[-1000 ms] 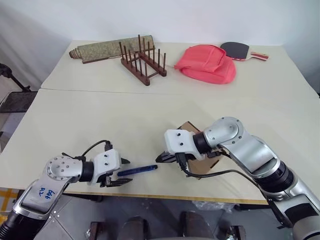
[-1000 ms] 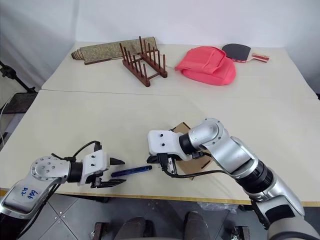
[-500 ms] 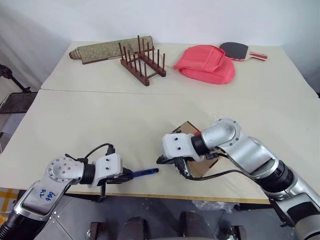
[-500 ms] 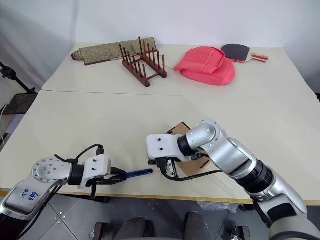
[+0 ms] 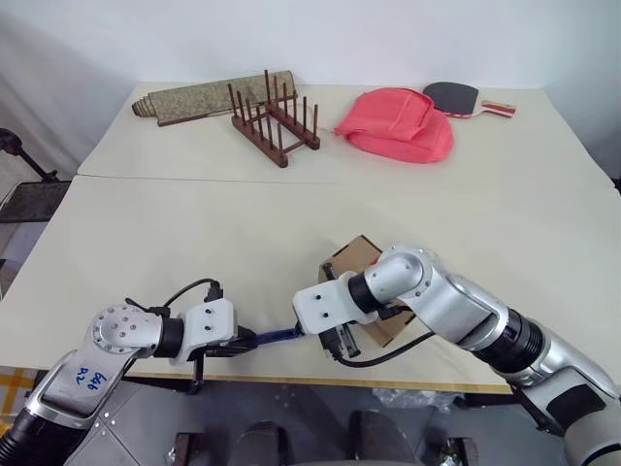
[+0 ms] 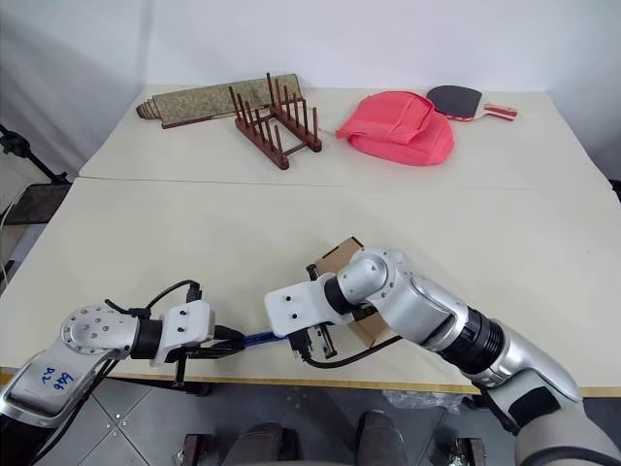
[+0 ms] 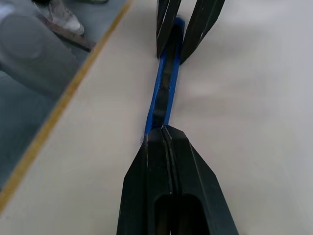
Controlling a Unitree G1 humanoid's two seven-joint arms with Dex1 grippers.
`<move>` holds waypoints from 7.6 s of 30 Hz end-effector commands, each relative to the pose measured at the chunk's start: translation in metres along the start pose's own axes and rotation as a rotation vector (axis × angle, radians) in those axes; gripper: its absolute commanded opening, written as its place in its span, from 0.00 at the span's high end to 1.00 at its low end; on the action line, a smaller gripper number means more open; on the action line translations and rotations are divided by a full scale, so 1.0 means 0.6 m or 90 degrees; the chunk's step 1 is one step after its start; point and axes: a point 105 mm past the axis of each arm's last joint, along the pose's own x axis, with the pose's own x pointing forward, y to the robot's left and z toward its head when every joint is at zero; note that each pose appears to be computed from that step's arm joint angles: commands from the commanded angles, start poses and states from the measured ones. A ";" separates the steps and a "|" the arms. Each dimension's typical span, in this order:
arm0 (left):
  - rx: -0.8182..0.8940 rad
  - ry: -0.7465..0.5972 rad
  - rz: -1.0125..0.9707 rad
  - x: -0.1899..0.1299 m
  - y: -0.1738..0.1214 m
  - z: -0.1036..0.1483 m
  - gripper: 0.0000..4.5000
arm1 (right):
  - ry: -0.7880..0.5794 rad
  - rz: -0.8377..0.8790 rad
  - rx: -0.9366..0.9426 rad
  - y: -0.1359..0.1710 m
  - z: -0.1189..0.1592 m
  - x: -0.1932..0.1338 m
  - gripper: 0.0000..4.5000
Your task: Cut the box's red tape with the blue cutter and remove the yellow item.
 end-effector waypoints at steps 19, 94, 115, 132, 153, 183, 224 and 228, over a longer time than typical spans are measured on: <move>-0.116 0.109 -0.092 0.027 -0.068 -0.074 0.90 | -0.004 0.020 -0.087 -0.010 0.015 0.039 1.00; 0.154 -0.337 0.269 -0.012 0.093 0.139 0.90 | -0.156 -0.175 0.592 -0.128 -0.003 -0.220 0.22; 0.209 -0.412 0.243 0.009 0.119 0.196 0.90 | -0.139 -0.111 0.706 -0.144 0.009 -0.190 0.00; 0.192 -0.417 0.263 0.005 0.125 0.202 0.90 | -0.120 -0.126 0.726 -0.137 -0.012 -0.185 0.74; -0.046 -0.376 0.219 -0.029 0.152 0.155 0.16 | -0.182 -0.225 0.702 -0.169 -0.011 -0.246 0.96; -0.104 -0.337 0.003 0.089 0.115 0.281 0.86 | -0.205 -0.543 0.681 -0.072 -0.067 -0.409 0.96; -0.037 -0.135 -0.036 0.152 0.130 0.277 1.00 | -0.035 -0.526 0.711 0.016 -0.099 -0.341 0.96; -0.036 -0.133 -0.039 0.152 0.129 0.276 1.00 | -0.054 -0.547 0.705 0.005 -0.096 -0.352 0.96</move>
